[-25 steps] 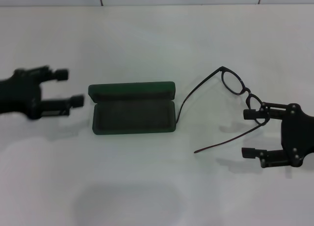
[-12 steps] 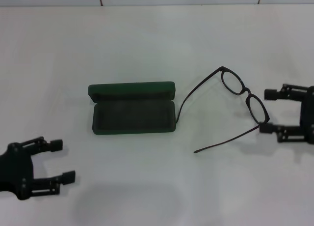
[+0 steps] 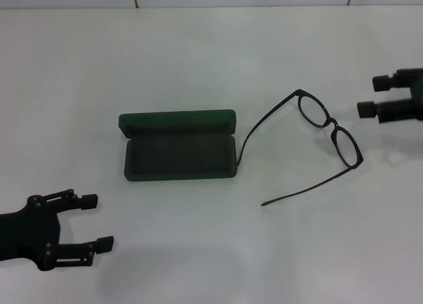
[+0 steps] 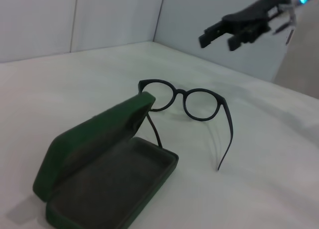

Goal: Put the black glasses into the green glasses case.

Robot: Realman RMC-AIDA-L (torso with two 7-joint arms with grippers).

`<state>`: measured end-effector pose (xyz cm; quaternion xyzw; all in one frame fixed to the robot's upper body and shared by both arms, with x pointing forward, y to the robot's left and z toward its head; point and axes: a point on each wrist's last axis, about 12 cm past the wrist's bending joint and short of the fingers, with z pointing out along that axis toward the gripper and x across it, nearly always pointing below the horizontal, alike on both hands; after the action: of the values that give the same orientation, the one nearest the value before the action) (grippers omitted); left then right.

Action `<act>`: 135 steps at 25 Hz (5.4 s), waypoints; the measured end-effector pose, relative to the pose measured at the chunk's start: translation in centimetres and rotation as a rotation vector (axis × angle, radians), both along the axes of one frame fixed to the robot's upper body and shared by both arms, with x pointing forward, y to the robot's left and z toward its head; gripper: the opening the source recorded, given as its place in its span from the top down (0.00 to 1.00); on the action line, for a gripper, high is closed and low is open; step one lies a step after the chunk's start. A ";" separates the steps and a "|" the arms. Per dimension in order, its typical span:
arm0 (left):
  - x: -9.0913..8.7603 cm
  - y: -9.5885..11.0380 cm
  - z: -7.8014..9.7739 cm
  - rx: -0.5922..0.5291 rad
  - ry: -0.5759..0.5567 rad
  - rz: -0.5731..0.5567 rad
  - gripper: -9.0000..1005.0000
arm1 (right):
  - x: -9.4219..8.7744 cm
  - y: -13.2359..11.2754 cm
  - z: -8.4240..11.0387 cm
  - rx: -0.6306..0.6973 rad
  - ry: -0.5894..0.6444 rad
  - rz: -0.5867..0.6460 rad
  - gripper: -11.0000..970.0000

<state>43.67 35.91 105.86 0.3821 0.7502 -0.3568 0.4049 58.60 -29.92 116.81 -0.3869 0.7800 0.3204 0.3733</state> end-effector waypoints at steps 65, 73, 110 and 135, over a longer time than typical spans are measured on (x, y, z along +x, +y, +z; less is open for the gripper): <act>2.0 -2.0 0.2 0.028 -0.040 -0.096 0.15 | 7.0 14.5 0.5 -0.589 0.494 -0.294 0.51; 2.0 -2.0 0.2 0.028 -0.040 -0.096 0.15 | 6.9 14.5 0.3 -0.594 0.499 -0.295 0.66; 1.8 -2.2 0.3 0.002 -0.022 -0.102 0.16 | 7.1 12.5 1.4 -0.635 0.385 -0.302 0.95; 3.4 -8.0 -0.5 -0.180 0.006 -0.213 0.17 | 6.6 4.8 3.0 0.111 0.204 -0.244 0.95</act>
<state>47.03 27.90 105.31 0.4204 0.6717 -0.4647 0.3951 65.19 -25.14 119.78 -0.2334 0.8361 0.3529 0.3492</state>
